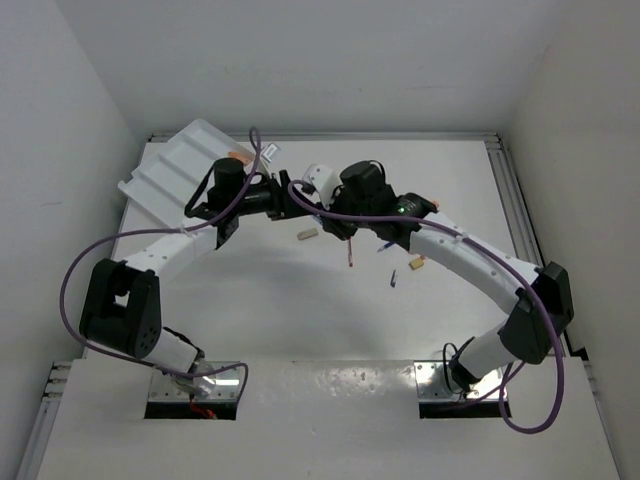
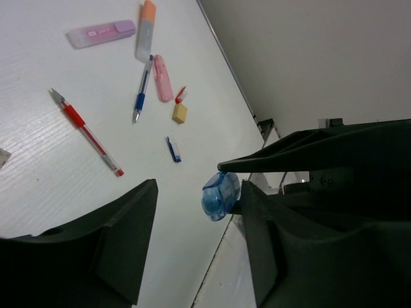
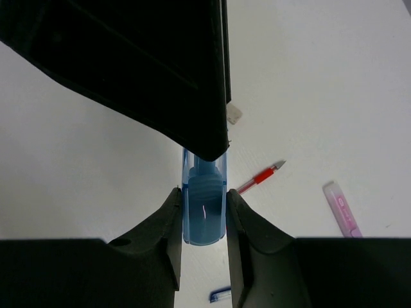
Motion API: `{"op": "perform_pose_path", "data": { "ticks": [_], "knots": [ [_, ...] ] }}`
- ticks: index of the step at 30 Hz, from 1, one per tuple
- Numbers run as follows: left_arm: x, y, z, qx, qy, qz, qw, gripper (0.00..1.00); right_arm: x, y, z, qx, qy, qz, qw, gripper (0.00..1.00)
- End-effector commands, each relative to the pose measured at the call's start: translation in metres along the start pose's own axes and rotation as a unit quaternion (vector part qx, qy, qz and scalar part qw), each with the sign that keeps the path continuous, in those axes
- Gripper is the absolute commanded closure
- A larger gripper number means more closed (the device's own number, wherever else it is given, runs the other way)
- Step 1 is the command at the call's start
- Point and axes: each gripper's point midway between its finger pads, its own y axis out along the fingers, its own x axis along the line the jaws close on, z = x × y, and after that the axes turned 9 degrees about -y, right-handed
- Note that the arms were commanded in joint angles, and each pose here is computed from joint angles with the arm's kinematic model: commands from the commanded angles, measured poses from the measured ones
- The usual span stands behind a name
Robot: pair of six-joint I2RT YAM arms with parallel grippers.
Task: Sort the stationery into containers
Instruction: Place the pen in the storage box.
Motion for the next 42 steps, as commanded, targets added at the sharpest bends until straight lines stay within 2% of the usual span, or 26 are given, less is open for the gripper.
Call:
{"op": "perform_pose_path", "data": {
  "ticks": [1, 7, 10, 14, 15, 16, 17, 18, 20, 21, 23, 25, 26, 27, 28, 29, 30, 31, 32, 37, 42],
  "knots": [
    [-0.016, 0.005, -0.009, -0.002, 0.023, 0.018, 1.000, 0.42, -0.013, -0.002, -0.035, -0.042, -0.009, 0.025, 0.999, 1.00],
    [-0.017, 0.008, -0.005, 0.006, 0.021, 0.023, 0.999, 0.47, -0.014, 0.002, -0.043, -0.049, -0.010, 0.030, 0.998, 1.00],
    [-0.016, 0.008, -0.003, 0.007, 0.022, 0.024, 0.999, 0.56, -0.014, 0.003, -0.050, -0.056, -0.006, 0.029, 0.998, 1.00],
    [-0.011, 0.004, -0.012, -0.004, 0.024, 0.022, 0.999, 0.87, -0.009, 0.003, -0.056, -0.065, 0.002, 0.020, 0.998, 1.00],
    [-0.008, 0.003, -0.014, -0.005, 0.021, 0.020, 1.000, 0.92, -0.008, 0.004, -0.056, -0.064, 0.003, 0.019, 0.998, 0.94],
    [-0.001, -0.001, -0.021, -0.015, 0.018, 0.013, 1.000, 1.00, -0.008, 0.004, -0.056, -0.063, 0.006, 0.017, 0.998, 0.80],
    [0.005, -0.004, -0.026, -0.019, 0.013, 0.004, 1.000, 1.00, -0.009, 0.004, -0.054, -0.060, 0.007, 0.018, 0.998, 0.52],
    [0.012, -0.008, -0.031, -0.024, 0.020, -0.005, 0.999, 1.00, -0.011, 0.003, -0.052, -0.059, 0.016, 0.021, 0.998, 0.41],
    [0.039, -0.024, -0.048, -0.037, 0.014, -0.041, 0.998, 1.00, -0.022, -0.003, -0.043, -0.051, 0.043, 0.023, 0.997, 0.31],
    [0.050, -0.028, -0.069, -0.049, 0.054, -0.061, 0.995, 1.00, -0.022, -0.005, -0.036, -0.043, 0.061, 0.017, 0.997, 0.27],
    [0.085, -0.054, -0.095, -0.064, 0.050, -0.125, 0.989, 1.00, -0.042, -0.010, -0.018, -0.033, 0.092, 0.028, 0.995, 0.26],
    [0.112, -0.076, -0.146, -0.101, 0.106, -0.196, 0.970, 1.00, -0.061, -0.017, 0.005, -0.013, 0.126, 0.042, 0.991, 0.25],
    [0.144, -0.087, -0.164, -0.115, 0.106, -0.247, 0.956, 1.00, -0.064, -0.017, 0.013, -0.008, 0.136, 0.038, 0.990, 0.25],
    [0.137, -0.097, -0.202, -0.140, 0.157, -0.261, 0.942, 1.00, -0.066, -0.018, 0.023, 0.006, 0.146, 0.037, 0.989, 0.26],
    [0.146, -0.104, -0.216, -0.147, 0.161, -0.281, 0.935, 1.00, -0.077, -0.021, 0.035, 0.014, 0.176, 0.045, 0.983, 0.26],
    [0.175, -0.106, -0.227, -0.149, 0.151, -0.307, 0.928, 1.00, -0.081, -0.022, 0.043, 0.020, 0.188, 0.049, 0.981, 0.26],
    [0.183, -0.109, -0.240, -0.159, 0.157, -0.314, 0.923, 1.00, -0.080, -0.022, 0.050, 0.025, 0.200, 0.042, 0.979, 0.26],
    [0.178, -0.122, -0.271, -0.188, 0.173, -0.320, 0.912, 1.00, -0.087, -0.025, 0.059, 0.030, 0.213, 0.049, 0.975, 0.27],
    [0.194, -0.126, -0.291, -0.207, 0.173, -0.326, 0.906, 1.00, -0.088, -0.027, 0.067, 0.034, 0.228, 0.050, 0.972, 0.27],
    [0.234, -0.132, -0.333, -0.275, 0.180, -0.316, 0.890, 1.00, -0.080, -0.030, 0.091, 0.049, 0.251, 0.047, 0.966, 0.27],
    [0.249, -0.125, -0.359, -0.301, 0.201, -0.304, 0.881, 0.98, -0.083, -0.035, 0.109, 0.062, 0.269, 0.054, 0.960, 0.28]
  ]
}}
